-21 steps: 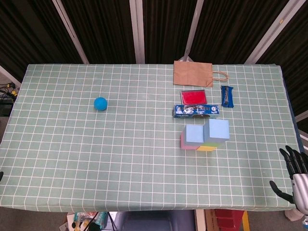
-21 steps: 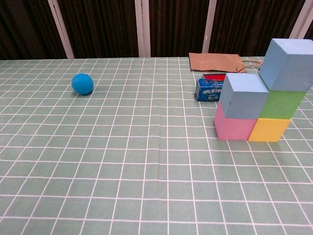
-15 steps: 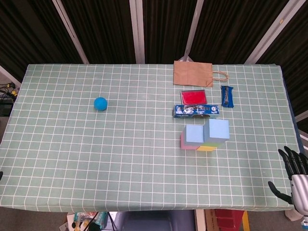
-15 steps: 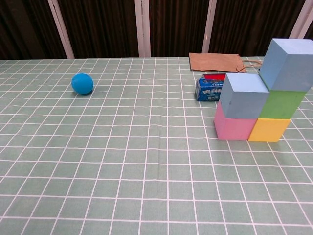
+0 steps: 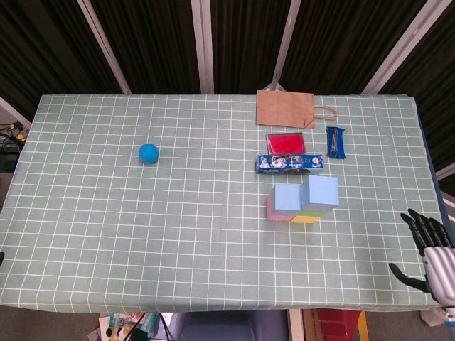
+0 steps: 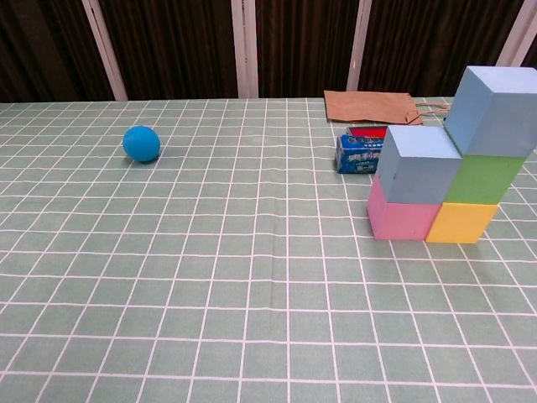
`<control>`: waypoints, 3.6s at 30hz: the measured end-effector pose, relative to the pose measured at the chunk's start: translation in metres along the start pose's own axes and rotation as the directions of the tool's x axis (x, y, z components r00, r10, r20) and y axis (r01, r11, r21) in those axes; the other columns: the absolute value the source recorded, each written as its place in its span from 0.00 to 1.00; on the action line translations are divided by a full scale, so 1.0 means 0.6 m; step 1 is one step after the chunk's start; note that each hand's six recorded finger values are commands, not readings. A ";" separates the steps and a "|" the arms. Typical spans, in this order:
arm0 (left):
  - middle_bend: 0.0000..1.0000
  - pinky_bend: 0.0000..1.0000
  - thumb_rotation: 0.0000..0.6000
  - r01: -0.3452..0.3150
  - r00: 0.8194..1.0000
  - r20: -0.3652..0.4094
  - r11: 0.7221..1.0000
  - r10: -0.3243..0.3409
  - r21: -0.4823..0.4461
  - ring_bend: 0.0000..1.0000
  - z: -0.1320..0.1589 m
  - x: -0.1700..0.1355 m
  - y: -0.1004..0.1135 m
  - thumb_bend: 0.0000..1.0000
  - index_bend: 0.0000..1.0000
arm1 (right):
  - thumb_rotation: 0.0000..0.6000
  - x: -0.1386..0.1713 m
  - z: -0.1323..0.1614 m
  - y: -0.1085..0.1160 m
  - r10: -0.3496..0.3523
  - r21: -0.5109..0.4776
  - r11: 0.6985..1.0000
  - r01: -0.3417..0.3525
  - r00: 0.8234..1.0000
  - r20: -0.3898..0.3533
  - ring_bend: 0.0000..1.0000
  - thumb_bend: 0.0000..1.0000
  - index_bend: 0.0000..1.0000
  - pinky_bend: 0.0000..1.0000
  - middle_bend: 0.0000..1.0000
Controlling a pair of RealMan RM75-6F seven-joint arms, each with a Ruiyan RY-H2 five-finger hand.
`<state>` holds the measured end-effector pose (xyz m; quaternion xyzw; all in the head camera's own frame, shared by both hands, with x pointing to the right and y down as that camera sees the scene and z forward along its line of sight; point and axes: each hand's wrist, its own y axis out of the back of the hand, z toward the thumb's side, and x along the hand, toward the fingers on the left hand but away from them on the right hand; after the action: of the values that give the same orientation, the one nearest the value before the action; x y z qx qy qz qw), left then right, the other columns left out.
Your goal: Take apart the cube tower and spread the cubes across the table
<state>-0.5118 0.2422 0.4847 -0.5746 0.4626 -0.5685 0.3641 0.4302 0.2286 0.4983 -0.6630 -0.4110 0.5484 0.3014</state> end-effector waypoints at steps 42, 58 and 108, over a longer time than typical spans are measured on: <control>0.00 0.00 1.00 -0.004 0.999 -0.044 1.000 0.004 0.004 0.00 -0.008 0.017 -0.003 0.38 0.14 | 1.00 -0.260 0.287 -0.019 0.309 0.091 0.947 -0.308 0.951 0.008 0.11 0.25 0.04 0.00 0.12; 0.00 0.00 1.00 0.001 0.998 -0.057 1.000 -0.001 0.003 0.00 -0.011 0.022 -0.006 0.38 0.18 | 1.00 -0.296 0.294 -0.034 0.188 0.247 0.947 -0.205 0.978 0.093 0.43 0.25 0.19 0.11 0.35; 0.00 0.00 1.00 0.016 0.998 -0.058 1.000 -0.016 -0.004 0.00 -0.010 0.016 -0.007 0.38 0.20 | 1.00 -0.272 0.273 -0.004 0.410 0.234 0.875 -0.424 0.906 0.107 0.21 0.24 0.15 0.00 0.24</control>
<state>-0.5179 0.2349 0.4925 -0.5621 0.4695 -0.5870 0.3450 0.2598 0.0784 0.5431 -0.6771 -0.1936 0.6659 0.2463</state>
